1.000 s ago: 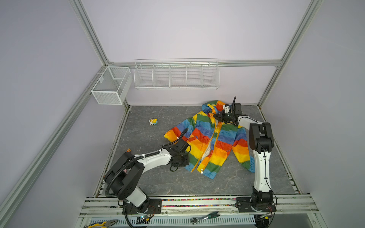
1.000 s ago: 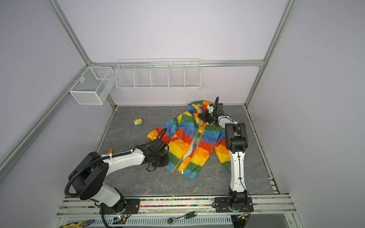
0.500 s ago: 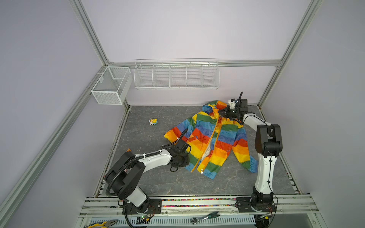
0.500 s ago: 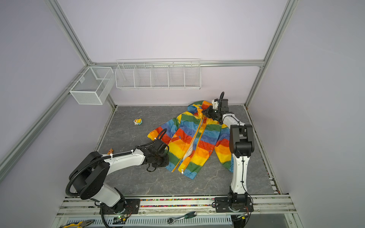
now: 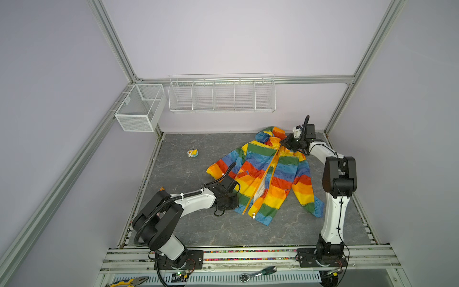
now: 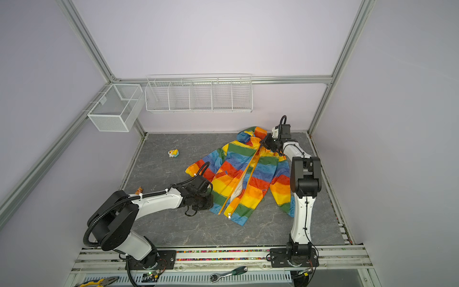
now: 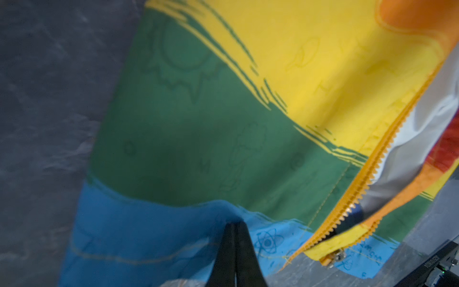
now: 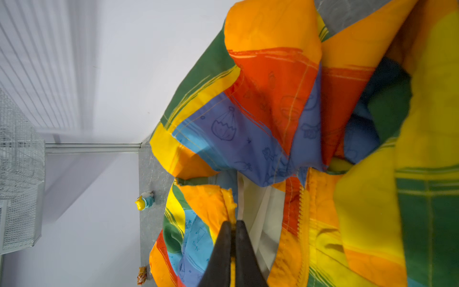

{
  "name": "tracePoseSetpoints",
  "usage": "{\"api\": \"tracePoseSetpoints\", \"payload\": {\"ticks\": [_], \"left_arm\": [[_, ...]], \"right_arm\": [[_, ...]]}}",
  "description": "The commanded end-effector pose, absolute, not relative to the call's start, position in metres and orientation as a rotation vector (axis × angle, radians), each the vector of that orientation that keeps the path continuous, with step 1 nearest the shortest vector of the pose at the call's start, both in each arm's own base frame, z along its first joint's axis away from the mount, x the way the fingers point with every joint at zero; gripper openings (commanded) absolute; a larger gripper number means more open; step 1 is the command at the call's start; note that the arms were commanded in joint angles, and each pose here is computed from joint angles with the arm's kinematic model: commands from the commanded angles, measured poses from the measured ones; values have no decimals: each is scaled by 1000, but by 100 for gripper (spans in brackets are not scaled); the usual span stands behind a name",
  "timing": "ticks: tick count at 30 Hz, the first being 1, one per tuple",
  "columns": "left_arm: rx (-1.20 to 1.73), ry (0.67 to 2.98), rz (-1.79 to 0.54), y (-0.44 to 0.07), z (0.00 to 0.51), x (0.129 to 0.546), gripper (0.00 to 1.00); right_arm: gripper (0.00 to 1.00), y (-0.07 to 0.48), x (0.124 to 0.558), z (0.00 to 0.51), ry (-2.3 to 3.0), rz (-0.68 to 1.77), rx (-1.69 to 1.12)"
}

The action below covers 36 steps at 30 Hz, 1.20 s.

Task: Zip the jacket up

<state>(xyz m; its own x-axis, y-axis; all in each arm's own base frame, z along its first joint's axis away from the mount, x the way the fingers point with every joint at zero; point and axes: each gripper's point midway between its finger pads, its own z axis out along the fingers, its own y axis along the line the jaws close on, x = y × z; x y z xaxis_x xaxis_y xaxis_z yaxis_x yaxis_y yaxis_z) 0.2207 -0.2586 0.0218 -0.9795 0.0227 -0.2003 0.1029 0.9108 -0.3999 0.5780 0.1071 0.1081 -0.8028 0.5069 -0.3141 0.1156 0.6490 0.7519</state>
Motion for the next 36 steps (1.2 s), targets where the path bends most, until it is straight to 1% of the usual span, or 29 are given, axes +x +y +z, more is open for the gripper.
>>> {"api": "tracePoseSetpoints", "payload": {"ticks": [1, 5, 8, 12, 17, 21, 23, 28, 32, 36], "left_arm": [[73, 2932, -568, -250, 9, 214, 2], [83, 2898, -592, -252, 21, 218, 4], [99, 2859, -611, -254, 36, 221, 8], [118, 2790, -630, -253, 63, 227, 22], [143, 2695, -682, -252, 94, 228, 33], [175, 2644, -728, -253, 111, 226, 42], [197, 2627, -761, -256, 117, 225, 45], [297, 2575, -841, -277, 128, 218, 50], [398, 2568, -878, -303, 126, 213, 49], [487, 2575, -917, -334, 119, 209, 48]], "right_arm": [[8, 96, 578, 90, 2422, 940, 516], [8, 89, 576, 88, 2459, 897, 525], [19, 83, 572, 97, 2477, 861, 517], [37, 76, 562, 119, 2481, 795, 487], [49, 76, 540, 142, 2487, 785, 461], [51, 83, 502, 149, 2521, 766, 432], [53, 81, 479, 148, 2546, 728, 427], [62, 56, 422, 127, 2634, 525, 467], [63, 45, 400, 101, 2697, 479, 505], [59, 53, 391, 69, 2761, 536, 527]]}}
